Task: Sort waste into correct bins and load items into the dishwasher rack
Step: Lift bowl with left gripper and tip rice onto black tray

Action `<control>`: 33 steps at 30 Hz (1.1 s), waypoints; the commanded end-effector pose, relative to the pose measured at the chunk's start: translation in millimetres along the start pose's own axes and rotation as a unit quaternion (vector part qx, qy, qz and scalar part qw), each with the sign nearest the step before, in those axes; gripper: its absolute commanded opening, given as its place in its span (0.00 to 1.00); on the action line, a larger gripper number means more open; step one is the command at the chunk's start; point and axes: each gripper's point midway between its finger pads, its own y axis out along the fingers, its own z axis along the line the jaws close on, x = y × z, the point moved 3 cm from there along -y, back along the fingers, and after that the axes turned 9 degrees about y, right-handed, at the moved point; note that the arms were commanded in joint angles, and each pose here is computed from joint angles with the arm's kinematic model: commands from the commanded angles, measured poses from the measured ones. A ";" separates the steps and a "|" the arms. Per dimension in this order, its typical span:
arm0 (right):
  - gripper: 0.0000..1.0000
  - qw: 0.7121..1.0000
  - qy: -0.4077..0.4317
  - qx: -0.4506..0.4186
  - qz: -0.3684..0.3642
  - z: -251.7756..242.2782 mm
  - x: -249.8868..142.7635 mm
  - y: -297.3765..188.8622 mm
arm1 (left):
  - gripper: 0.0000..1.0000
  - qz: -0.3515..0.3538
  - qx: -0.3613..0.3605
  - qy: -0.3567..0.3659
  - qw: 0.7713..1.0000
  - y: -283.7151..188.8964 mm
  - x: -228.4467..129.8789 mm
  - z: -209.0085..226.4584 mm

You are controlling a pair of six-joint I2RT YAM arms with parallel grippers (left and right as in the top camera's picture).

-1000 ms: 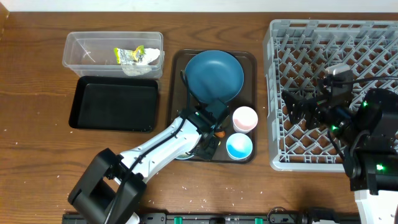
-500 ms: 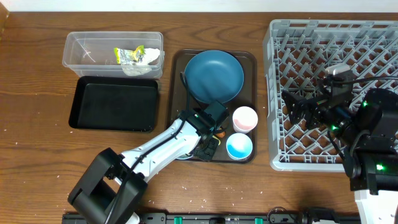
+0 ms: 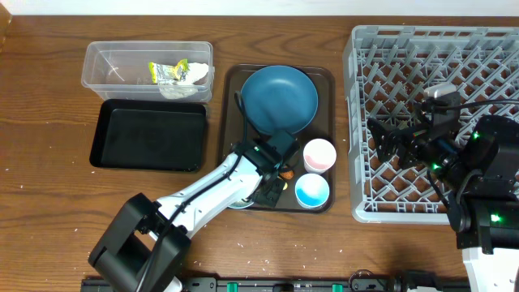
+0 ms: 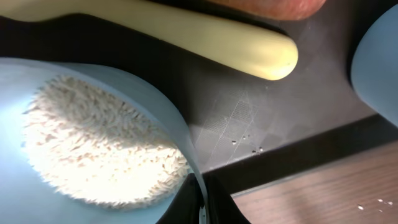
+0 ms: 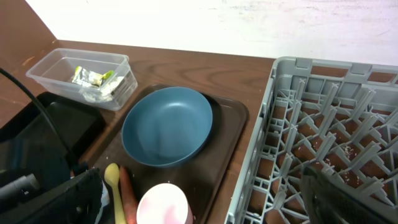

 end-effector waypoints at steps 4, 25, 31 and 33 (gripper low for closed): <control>0.99 1.000 -0.002 0.011 -0.005 7.6 5.6 -1.8 | 0.06 -0.098 -0.011 -0.034 0.995 -62.8 45.3 14.2; 0.99 1.000 -0.002 0.011 -0.004 7.5 5.4 -1.8 | 0.06 -0.300 -0.133 -0.277 0.903 -148.0 36.9 222.2; 0.99 1.000 -0.001 0.011 -0.003 7.4 4.7 -1.8 | 0.06 -0.320 -0.193 -0.330 0.867 -142.2 17.0 261.7; 0.99 1.000 -0.001 0.011 -0.003 7.4 4.7 -1.8 | 0.06 -0.325 -0.220 -0.344 0.853 -136.8 12.9 272.8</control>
